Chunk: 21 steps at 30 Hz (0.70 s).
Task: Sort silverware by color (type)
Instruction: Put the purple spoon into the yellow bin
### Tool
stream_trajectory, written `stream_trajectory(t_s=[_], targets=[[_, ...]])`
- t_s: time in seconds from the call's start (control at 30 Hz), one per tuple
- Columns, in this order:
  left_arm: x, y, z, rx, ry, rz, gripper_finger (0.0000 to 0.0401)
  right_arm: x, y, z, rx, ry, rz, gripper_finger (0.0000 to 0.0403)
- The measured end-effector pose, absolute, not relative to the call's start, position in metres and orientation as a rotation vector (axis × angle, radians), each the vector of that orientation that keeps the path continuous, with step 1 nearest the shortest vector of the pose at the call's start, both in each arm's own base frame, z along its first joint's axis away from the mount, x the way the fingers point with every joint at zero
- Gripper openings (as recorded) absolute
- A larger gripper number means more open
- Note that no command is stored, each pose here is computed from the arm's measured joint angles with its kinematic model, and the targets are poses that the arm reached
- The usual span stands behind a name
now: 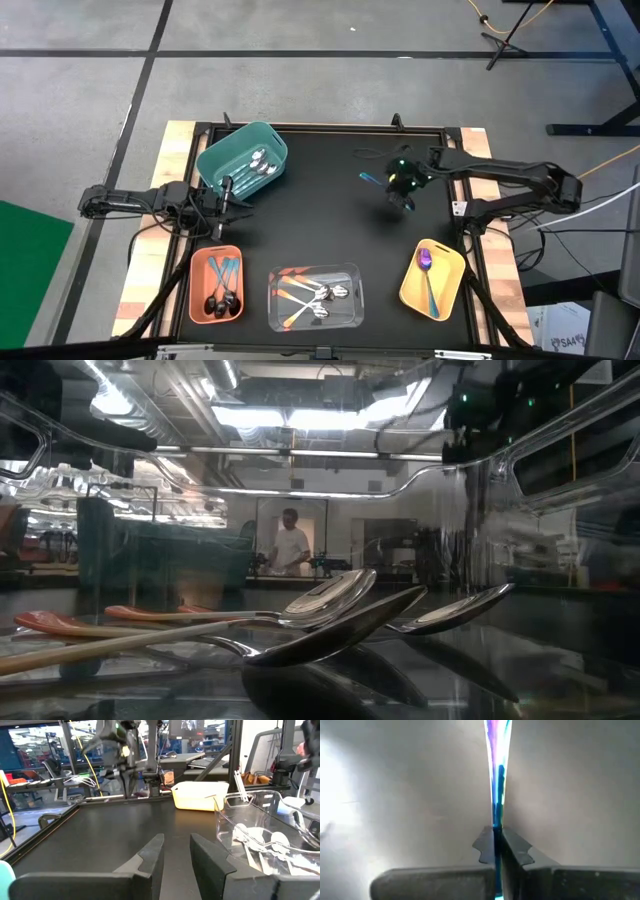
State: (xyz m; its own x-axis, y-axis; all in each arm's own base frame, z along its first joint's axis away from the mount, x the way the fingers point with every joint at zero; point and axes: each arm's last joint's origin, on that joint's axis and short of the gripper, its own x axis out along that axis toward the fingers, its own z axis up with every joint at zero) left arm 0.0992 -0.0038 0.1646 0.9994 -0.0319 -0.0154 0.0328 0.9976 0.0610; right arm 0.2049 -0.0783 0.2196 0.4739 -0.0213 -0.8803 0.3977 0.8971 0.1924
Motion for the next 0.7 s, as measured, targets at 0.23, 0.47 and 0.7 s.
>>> stream_trajectory(t_s=[0.23, 0.47, 0.7], targets=[[0.099, -0.004, 0.165, 0.061, 0.014, -0.032, 0.0089, 0.207, -0.069, 0.254, 0.286, 0.909, 0.062, 0.0000], [0.099, -0.004, 0.164, 0.061, 0.015, -0.033, 0.0089, 0.202, -0.034, 0.274, 0.026, 0.958, 0.247, 0.0000], [0.099, -0.004, 0.165, 0.061, 0.014, -0.032, 0.0089, 0.197, 0.012, 0.286, -0.131, 1.056, 0.372, 0.0000]])
